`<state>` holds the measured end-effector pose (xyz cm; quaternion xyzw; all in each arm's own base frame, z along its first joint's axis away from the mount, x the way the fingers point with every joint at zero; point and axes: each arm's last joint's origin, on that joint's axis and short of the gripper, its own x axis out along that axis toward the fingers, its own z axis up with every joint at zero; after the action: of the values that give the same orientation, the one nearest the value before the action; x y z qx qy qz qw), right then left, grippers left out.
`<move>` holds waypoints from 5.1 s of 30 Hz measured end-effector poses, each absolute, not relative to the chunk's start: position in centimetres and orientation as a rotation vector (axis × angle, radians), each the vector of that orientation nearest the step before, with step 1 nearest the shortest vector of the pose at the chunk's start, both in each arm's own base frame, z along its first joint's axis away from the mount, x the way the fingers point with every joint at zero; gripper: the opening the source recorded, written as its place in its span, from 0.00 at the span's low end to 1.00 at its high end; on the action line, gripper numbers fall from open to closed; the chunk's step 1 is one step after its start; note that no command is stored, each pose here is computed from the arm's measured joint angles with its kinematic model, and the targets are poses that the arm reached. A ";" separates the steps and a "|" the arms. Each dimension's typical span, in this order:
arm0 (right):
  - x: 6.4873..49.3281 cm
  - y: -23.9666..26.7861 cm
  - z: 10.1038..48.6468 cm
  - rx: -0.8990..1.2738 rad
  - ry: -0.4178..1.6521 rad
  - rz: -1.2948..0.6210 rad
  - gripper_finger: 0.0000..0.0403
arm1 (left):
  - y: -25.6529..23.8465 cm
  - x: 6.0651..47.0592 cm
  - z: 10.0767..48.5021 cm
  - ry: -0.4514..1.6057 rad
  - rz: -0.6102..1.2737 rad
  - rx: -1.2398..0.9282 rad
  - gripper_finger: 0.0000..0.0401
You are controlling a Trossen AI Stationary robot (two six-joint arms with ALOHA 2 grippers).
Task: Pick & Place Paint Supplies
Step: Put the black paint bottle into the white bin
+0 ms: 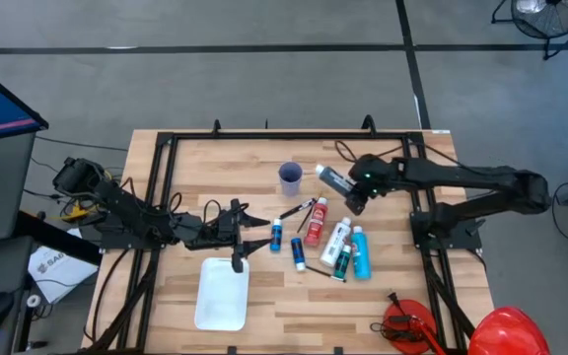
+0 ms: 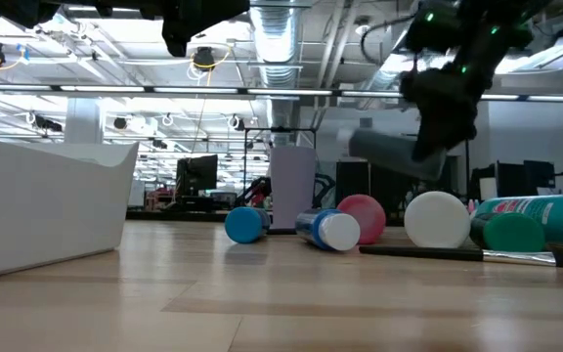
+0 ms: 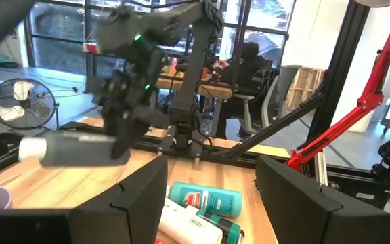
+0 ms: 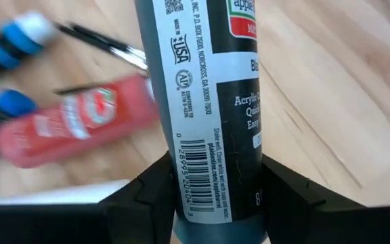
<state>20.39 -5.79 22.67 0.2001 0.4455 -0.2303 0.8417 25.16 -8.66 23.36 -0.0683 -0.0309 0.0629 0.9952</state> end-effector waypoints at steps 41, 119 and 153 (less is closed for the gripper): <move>28.3 6.9 23.6 0.321 0.418 0.113 0.42 | -9.2 25.1 23.0 -0.007 -0.073 -0.044 0.54; 35.7 8.1 20.8 0.265 0.371 0.065 0.43 | -8.2 25.5 22.2 0.059 0.003 -0.124 0.69; 35.1 9.0 20.1 0.253 0.473 0.102 0.62 | -9.2 23.4 23.5 0.290 0.108 -0.202 0.46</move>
<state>35.07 8.99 20.06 0.1250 0.2337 0.0505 0.9629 23.36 -9.20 23.54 -0.1007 0.1440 0.0537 0.9830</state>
